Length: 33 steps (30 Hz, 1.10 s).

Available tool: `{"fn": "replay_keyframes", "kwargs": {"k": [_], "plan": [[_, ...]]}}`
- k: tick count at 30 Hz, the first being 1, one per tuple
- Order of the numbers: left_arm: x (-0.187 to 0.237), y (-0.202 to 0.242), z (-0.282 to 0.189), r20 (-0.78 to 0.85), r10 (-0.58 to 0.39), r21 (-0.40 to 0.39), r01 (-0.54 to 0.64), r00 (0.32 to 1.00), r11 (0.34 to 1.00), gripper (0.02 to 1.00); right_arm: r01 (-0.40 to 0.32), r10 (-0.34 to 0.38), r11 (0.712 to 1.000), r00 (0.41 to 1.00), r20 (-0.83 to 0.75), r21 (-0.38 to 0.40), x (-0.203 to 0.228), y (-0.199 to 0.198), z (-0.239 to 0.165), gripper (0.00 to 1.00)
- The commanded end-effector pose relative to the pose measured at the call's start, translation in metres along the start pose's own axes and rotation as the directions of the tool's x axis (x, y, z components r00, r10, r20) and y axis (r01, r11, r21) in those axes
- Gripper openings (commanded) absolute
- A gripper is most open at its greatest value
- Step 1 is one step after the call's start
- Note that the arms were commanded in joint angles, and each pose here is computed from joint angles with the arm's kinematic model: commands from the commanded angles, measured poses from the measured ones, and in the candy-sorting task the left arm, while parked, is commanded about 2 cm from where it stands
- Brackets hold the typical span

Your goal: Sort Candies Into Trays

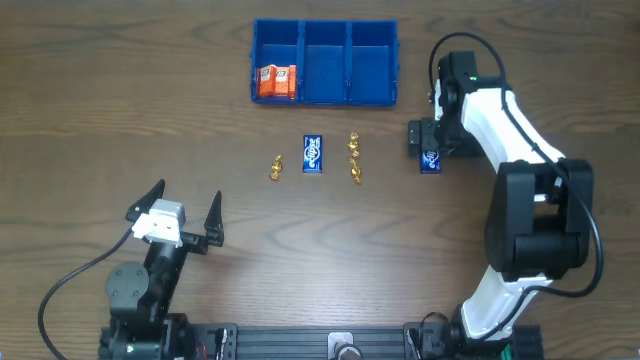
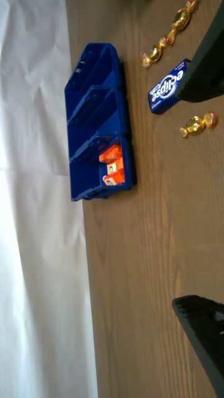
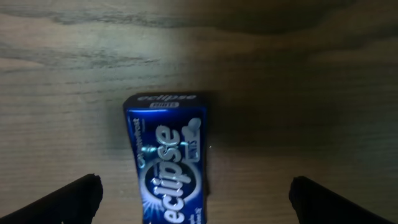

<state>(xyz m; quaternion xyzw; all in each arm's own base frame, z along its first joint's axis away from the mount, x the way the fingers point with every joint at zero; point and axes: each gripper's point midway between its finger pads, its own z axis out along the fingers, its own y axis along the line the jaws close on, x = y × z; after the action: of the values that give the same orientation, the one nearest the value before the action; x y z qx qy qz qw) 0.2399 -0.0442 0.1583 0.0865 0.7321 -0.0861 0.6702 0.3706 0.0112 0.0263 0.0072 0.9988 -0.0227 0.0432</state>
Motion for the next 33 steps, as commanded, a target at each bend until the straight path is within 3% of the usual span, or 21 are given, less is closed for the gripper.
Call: {"fn": "replay_keyframes", "kwargs": {"k": [1,11,13,18,25,33], "plan": [[0.016,-0.003,0.001,-0.044,-0.018,0.021,0.019,0.999,1.000,1.000,0.035,-0.035,0.999,0.999,-0.006,0.037,-0.004,0.000,0.010,1.000],[0.016,-0.003,0.001,-0.044,-0.018,0.021,0.019,0.999,1.000,0.998,0.052,-0.051,0.998,0.998,-0.036,0.033,-0.001,0.007,0.024,0.985],[0.016,-0.003,0.001,-0.044,-0.018,0.020,0.019,0.999,1.000,0.998,0.051,-0.050,0.998,0.998,-0.036,0.032,-0.001,0.007,0.024,0.901],[0.016,-0.003,0.001,-0.044,-0.018,0.021,0.019,0.999,1.000,0.998,0.044,-0.043,0.999,0.998,-0.038,0.014,0.000,0.010,0.024,0.575],[0.016,-0.003,0.001,-0.044,-0.018,0.020,0.019,0.999,1.000,0.998,0.038,-0.039,0.999,0.999,-0.037,-0.038,-0.001,0.020,0.024,0.417],[0.016,-0.003,0.001,-0.044,-0.018,0.021,0.019,0.999,1.000,0.998,0.023,-0.025,0.999,0.999,-0.034,-0.038,-0.001,0.020,0.024,0.242]]}}
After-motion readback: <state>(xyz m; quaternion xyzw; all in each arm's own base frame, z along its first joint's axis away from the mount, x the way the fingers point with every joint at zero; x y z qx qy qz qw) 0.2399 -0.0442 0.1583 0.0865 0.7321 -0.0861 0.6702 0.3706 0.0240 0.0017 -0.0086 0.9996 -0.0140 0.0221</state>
